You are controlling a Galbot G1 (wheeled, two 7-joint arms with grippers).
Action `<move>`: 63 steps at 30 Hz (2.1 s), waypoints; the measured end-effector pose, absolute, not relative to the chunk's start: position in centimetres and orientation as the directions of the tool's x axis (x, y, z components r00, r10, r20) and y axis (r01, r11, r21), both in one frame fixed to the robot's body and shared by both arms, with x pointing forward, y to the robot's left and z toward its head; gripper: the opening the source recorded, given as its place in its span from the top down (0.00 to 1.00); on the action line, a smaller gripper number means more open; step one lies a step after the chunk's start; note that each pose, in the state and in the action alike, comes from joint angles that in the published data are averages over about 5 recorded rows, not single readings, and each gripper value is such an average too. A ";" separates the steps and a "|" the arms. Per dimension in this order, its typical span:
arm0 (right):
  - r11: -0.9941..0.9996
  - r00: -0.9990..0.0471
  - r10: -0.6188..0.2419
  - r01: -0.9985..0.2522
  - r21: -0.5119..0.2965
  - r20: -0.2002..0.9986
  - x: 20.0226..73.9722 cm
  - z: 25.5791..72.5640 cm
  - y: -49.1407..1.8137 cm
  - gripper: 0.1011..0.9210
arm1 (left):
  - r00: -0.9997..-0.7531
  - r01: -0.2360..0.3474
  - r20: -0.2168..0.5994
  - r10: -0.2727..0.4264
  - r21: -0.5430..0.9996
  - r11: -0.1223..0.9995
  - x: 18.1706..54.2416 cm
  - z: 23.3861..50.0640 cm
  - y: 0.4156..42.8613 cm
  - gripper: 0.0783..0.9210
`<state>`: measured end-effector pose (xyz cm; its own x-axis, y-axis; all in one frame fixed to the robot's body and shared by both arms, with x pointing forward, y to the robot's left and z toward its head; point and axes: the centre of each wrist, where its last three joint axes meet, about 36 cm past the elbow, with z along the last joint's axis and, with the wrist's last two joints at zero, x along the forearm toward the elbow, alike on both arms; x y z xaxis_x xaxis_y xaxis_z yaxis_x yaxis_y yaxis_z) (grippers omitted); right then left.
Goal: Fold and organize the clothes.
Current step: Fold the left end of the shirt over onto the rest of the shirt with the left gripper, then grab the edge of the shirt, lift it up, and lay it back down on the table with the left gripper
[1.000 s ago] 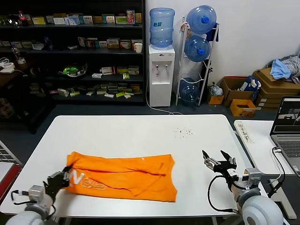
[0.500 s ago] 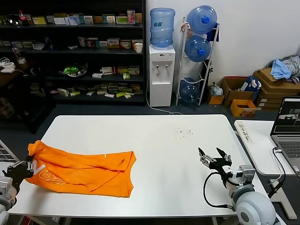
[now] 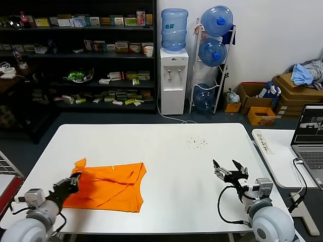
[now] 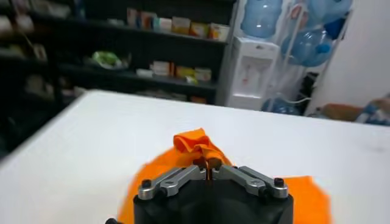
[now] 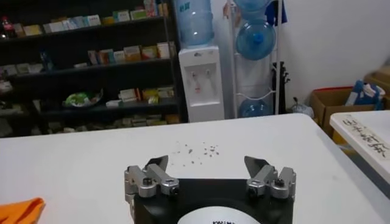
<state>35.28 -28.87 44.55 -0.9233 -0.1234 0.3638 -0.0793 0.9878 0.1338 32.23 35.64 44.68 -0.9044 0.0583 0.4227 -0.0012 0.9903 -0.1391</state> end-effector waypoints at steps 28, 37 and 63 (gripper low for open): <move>0.988 -0.918 -0.108 -0.057 0.141 0.382 35.8 43.6 -28.4 0.12 | -0.874 0.051 0.422 0.240 -0.412 0.910 34.8 43.5 26.5 0.81; 0.988 -0.917 -0.110 -0.059 0.141 0.385 35.9 43.5 -28.4 0.12 | -0.864 0.059 0.425 0.271 -0.449 0.892 33.9 44.4 26.2 0.49; 0.985 -0.918 -0.129 -0.075 0.155 0.375 35.9 43.5 -28.2 0.12 | -0.886 0.042 0.447 0.124 -0.189 0.981 32.6 38.4 39.0 0.12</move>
